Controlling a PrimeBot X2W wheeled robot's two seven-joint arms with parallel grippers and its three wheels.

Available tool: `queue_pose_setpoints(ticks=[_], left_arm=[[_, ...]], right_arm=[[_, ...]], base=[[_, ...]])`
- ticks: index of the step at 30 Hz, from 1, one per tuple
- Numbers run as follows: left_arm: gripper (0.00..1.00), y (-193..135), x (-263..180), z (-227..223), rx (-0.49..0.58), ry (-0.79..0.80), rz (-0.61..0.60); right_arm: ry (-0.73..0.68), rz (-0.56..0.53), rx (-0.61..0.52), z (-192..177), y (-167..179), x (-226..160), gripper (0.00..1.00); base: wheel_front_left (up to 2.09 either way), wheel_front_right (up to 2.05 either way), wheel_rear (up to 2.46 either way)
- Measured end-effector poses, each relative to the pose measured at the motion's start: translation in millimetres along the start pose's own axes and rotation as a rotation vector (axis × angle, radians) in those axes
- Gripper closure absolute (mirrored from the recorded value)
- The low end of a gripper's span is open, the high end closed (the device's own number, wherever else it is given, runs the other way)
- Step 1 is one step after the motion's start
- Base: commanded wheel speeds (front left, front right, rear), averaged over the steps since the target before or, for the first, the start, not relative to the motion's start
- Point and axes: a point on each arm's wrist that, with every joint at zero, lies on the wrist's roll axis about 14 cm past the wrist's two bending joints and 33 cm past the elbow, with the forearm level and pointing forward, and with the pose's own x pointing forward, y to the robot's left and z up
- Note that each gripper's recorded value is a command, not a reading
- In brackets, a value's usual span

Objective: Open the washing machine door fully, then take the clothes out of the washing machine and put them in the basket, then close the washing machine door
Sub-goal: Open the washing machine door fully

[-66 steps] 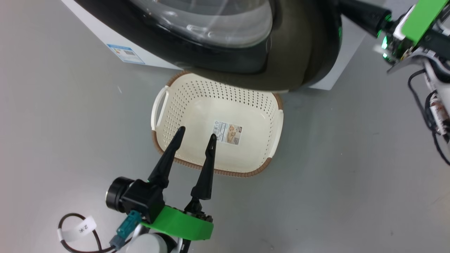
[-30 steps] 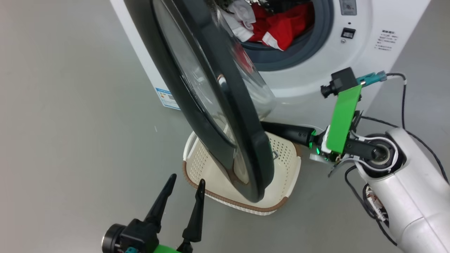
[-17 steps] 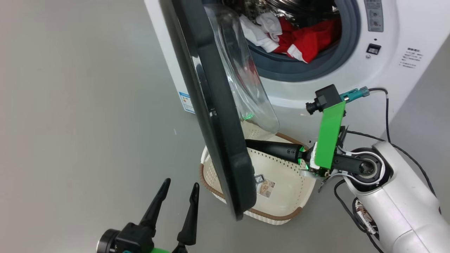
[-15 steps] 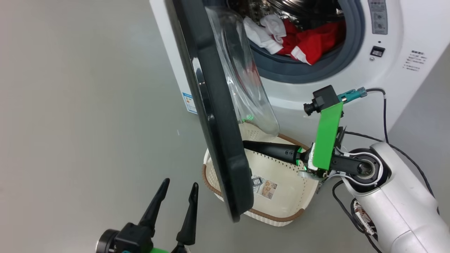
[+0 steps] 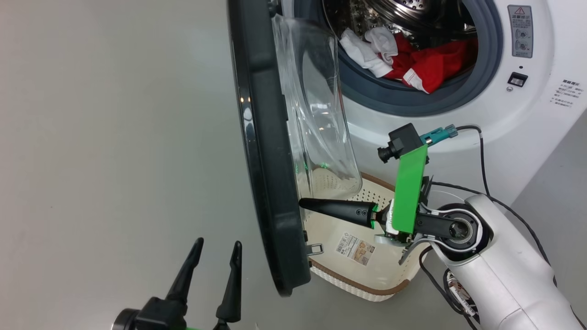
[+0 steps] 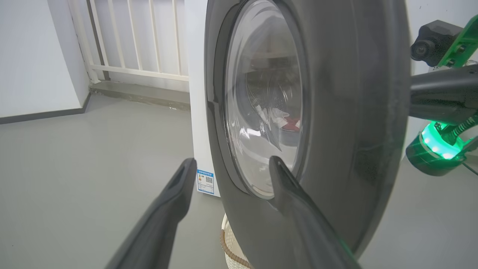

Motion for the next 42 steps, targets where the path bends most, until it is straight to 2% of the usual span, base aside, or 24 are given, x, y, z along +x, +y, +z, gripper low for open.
queue_pose_setpoints(ticks=[23,25,26,27,28,29,30,42], left_arm=[[0.0,8,-4,1,0.004,-0.003,0.041],[0.0,8,-4,1,0.004,-0.003,0.041],[0.0,8,-4,1,0.003,-0.003,0.041],[0.0,8,-4,1,0.003,-0.001,0.041],[0.0,8,-4,0,0.003,0.0,0.041],[0.0,9,-4,0,0.003,0.001,0.041],[0.0,9,-5,-1,0.003,0.002,0.041],[0.0,5,-1,-2,0.016,-0.001,-0.008]], right_arm=[[0.036,0.012,0.008,-11,2,12,0.99],[0.028,0.011,0.006,-10,3,11,0.86],[0.024,0.008,0.001,-10,3,11,0.76],[0.02,-0.001,-0.01,-9,2,11,0.59],[0.016,-0.006,-0.017,-9,2,11,0.52],[0.011,-0.009,-0.019,-8,1,10,0.13],[0.005,-0.013,-0.021,-8,1,9,0.0],[-0.123,-0.157,0.006,-11,-41,-31,0.0]], base=[[0.0,0.0,0.0],[0.0,0.0,0.0],[0.0,0.0,0.0],[0.0,0.0,0.0],[0.0,0.0,0.0],[0.0,0.0,0.0],[0.0,0.0,0.0],[0.0,0.0,0.0]])
